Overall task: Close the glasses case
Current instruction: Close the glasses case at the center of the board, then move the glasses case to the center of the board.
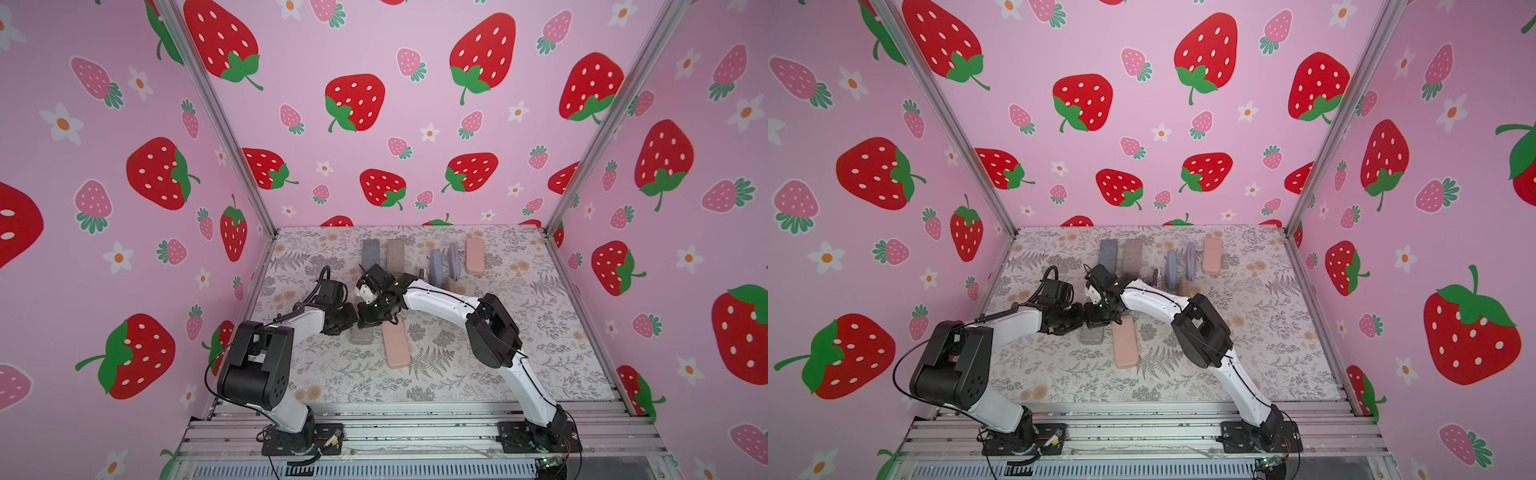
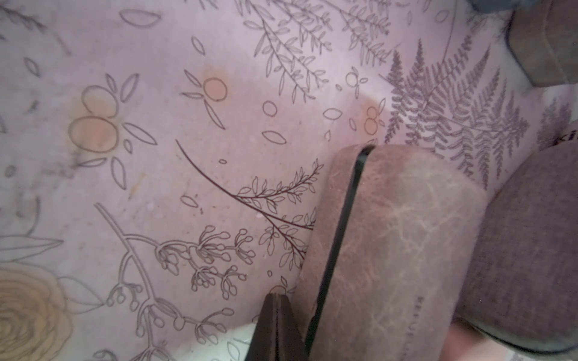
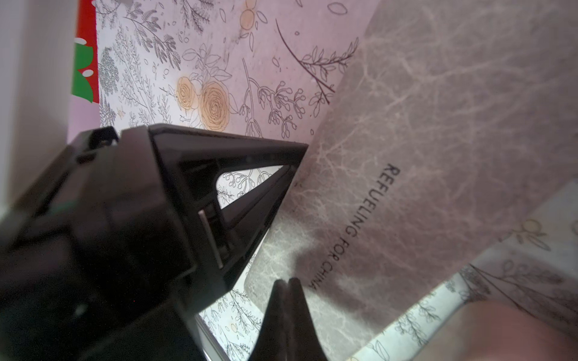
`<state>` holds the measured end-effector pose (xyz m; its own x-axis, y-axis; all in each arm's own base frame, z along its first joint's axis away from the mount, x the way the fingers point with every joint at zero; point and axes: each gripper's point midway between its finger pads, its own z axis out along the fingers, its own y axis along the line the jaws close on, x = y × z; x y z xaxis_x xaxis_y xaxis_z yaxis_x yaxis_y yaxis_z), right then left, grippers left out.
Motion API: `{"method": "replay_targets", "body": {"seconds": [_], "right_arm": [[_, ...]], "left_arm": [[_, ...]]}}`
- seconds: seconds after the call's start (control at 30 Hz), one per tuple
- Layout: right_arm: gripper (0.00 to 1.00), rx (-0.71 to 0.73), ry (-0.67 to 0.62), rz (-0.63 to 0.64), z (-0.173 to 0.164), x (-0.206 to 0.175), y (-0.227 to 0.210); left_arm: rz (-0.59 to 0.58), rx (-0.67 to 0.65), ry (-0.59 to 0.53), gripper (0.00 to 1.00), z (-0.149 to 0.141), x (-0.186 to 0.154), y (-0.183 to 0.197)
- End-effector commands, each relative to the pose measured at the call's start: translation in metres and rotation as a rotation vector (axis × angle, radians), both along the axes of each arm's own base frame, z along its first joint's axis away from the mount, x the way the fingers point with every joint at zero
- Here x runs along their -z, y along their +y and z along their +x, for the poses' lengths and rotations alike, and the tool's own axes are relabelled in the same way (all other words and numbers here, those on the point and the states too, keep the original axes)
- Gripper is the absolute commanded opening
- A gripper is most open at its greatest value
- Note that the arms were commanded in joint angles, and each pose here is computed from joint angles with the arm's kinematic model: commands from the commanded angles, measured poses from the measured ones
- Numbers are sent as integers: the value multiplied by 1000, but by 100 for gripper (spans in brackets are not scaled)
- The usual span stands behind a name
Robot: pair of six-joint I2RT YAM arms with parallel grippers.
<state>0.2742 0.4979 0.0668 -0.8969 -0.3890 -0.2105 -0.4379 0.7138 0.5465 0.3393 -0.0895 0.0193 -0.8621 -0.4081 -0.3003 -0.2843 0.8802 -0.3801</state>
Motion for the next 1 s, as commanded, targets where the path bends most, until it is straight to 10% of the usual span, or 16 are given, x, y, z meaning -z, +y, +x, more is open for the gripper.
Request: {"method": "replay_targets", "body": {"seconds": [0.0,0.27,0.57,0.97], "right_arm": [[4,-1,-5,-13,-3,-3,-2],[7,24,-75,-11,-1,-27,-16],[16,44,-127,-19,-6,-46,-37],[63,119,-292,-130,-7,-74,-102]], "left_arm": [[7,-3,62,0,-11,7,1],[23,-14,32,0,-11,-13,5],[77,-27,-28,26,-12,-49,17],[-29,168,-53,71,-22,-54,-35]]}}
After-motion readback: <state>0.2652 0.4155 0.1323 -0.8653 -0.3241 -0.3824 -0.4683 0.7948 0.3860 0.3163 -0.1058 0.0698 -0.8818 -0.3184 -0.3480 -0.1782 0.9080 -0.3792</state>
